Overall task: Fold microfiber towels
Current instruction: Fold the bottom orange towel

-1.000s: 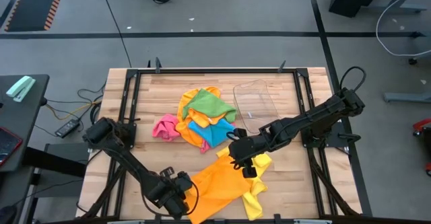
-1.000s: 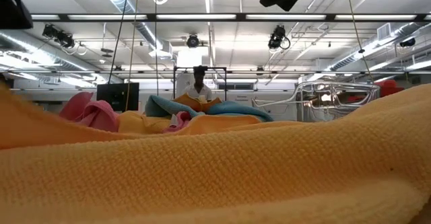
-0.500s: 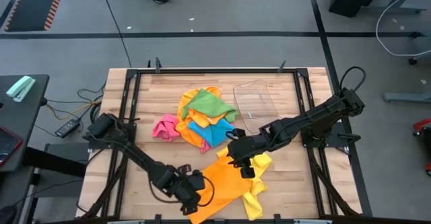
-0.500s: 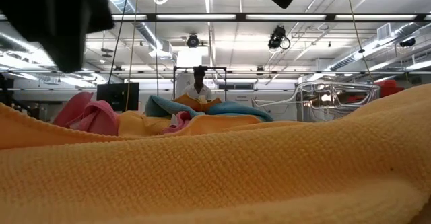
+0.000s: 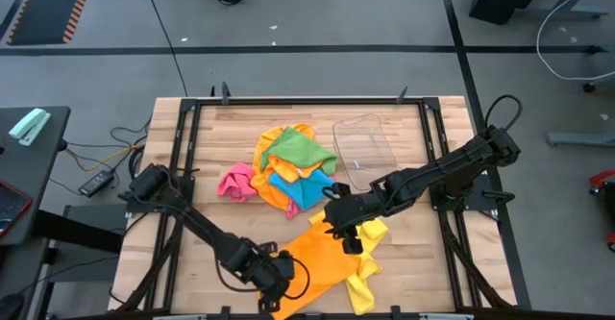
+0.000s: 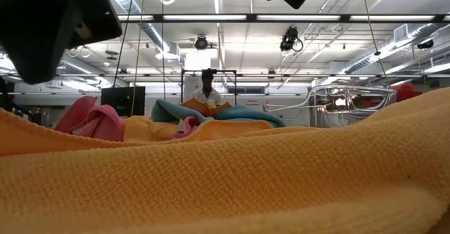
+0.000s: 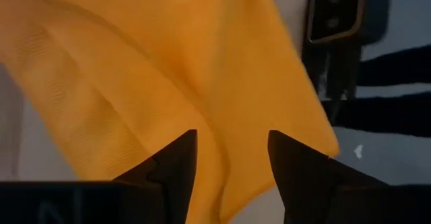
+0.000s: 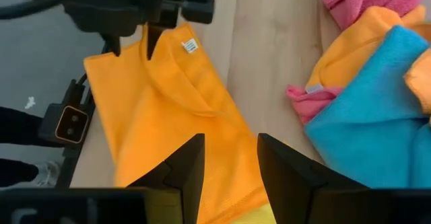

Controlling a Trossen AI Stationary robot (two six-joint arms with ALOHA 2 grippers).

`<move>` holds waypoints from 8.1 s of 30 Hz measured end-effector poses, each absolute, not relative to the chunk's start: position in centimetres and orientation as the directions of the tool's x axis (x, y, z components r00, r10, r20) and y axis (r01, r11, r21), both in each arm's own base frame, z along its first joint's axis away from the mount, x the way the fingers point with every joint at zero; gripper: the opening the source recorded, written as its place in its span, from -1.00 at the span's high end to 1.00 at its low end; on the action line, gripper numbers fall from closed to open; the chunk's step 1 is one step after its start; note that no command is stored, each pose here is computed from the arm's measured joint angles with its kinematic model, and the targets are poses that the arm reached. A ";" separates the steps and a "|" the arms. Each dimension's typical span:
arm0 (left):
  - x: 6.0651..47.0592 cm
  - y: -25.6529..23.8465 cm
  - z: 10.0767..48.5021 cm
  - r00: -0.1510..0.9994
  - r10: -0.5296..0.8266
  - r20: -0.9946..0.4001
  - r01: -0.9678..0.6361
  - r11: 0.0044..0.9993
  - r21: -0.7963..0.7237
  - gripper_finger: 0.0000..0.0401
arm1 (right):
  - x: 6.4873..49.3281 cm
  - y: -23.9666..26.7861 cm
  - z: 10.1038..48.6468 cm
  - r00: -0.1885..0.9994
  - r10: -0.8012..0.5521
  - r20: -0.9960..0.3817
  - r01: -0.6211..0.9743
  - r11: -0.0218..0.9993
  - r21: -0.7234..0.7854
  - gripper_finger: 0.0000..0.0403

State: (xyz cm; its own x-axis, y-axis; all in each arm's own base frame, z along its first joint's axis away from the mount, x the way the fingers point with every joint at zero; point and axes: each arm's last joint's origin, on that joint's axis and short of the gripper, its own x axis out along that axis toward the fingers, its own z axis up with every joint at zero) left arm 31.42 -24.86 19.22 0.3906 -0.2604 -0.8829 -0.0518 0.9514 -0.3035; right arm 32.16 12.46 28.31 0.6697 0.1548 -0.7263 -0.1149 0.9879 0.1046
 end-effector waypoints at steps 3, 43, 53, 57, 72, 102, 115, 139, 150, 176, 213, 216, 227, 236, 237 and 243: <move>30.7 -25.1 18.7 0.352 -0.218 -0.910 -0.027 0.970 -0.242 0.02 | 32.2 12.4 28.3 0.671 0.154 -0.725 -0.114 0.988 0.104 0.28; 28.6 -24.6 18.5 0.278 -0.037 -0.960 -0.372 0.917 -0.143 0.89 | 32.2 12.4 28.3 0.670 0.153 -0.727 -0.111 0.988 0.105 0.28; 28.6 -24.8 15.5 0.245 0.107 -0.964 -0.385 0.923 0.005 0.67 | 32.1 12.4 28.3 0.669 0.153 -0.727 -0.110 0.988 0.107 0.28; 28.6 -24.6 15.5 0.264 0.158 -0.951 -0.367 0.929 0.053 0.47 | 32.2 12.4 28.3 0.669 0.153 -0.727 -0.109 0.988 0.108 0.28; 27.5 -24.2 14.4 0.269 0.174 -0.947 -0.410 0.911 0.051 0.30 | 32.1 12.5 28.3 0.665 0.159 -0.729 -0.115 0.987 0.110 0.28; 24.5 -21.9 19.8 0.654 -0.246 -0.715 -0.268 0.808 -0.524 0.30 | 30.0 14.9 24.8 0.550 0.244 -0.799 -0.157 0.970 0.188 0.28; 26.0 -20.1 19.9 0.675 -0.201 -0.710 -0.318 0.789 -0.525 0.38 | 30.8 9.8 17.8 0.511 0.309 -0.802 0.223 0.854 0.470 0.21; 26.2 -19.7 19.7 0.657 -0.215 -0.723 -0.278 0.822 -0.497 0.43 | 33.6 7.6 13.6 0.510 0.370 -0.777 0.300 0.770 0.563 0.09; 26.3 -19.8 19.8 0.659 -0.218 -0.720 -0.277 0.820 -0.502 0.44 | 34.0 7.6 13.9 0.555 0.368 -0.746 0.285 0.758 0.586 0.29; 30.5 -14.5 20.8 0.780 -0.094 -0.618 -0.299 0.812 -0.501 0.29 | 32.1 7.2 18.4 0.601 0.304 -0.739 0.246 0.809 0.534 0.96; 37.7 -7.3 17.1 0.838 -0.393 -0.378 0.076 0.771 -0.633 -0.09 | 31.5 10.5 18.7 0.619 0.321 -0.716 0.028 0.903 0.429 0.96; 37.7 -7.3 17.0 0.829 -0.407 -0.384 0.083 0.768 -0.635 -0.06 | 31.6 10.5 18.7 0.624 0.310 -0.717 0.036 0.906 0.423 0.96; 37.5 -7.3 16.7 0.810 -0.409 -0.420 0.081 0.788 -0.610 0.12 | 32.5 10.6 20.4 0.653 0.290 -0.700 0.017 0.918 0.396 0.96; 37.6 -7.3 16.9 0.822 -0.408 -0.396 0.108 0.795 -0.596 0.67 | 32.6 10.4 21.1 0.638 0.228 -0.735 0.063 0.936 0.346 0.96; 37.6 -7.3 16.9 0.823 -0.406 -0.397 0.106 0.796 -0.596 0.76 | 32.6 10.5 21.1 0.637 0.231 -0.735 0.062 0.936 0.347 0.95; 37.7 -6.6 16.8 0.824 -0.399 -0.402 0.090 0.793 -0.603 0.87 | 32.6 10.3 21.0 0.631 0.224 -0.742 0.083 0.932 0.352 0.81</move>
State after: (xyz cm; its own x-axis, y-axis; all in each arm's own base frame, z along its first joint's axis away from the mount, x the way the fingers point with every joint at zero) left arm 37.67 -6.65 16.83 0.8240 -0.3989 -0.4023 0.0895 0.7929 -0.6028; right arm 32.56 10.27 21.04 0.6315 0.2238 -0.7424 0.0835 0.9323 0.3520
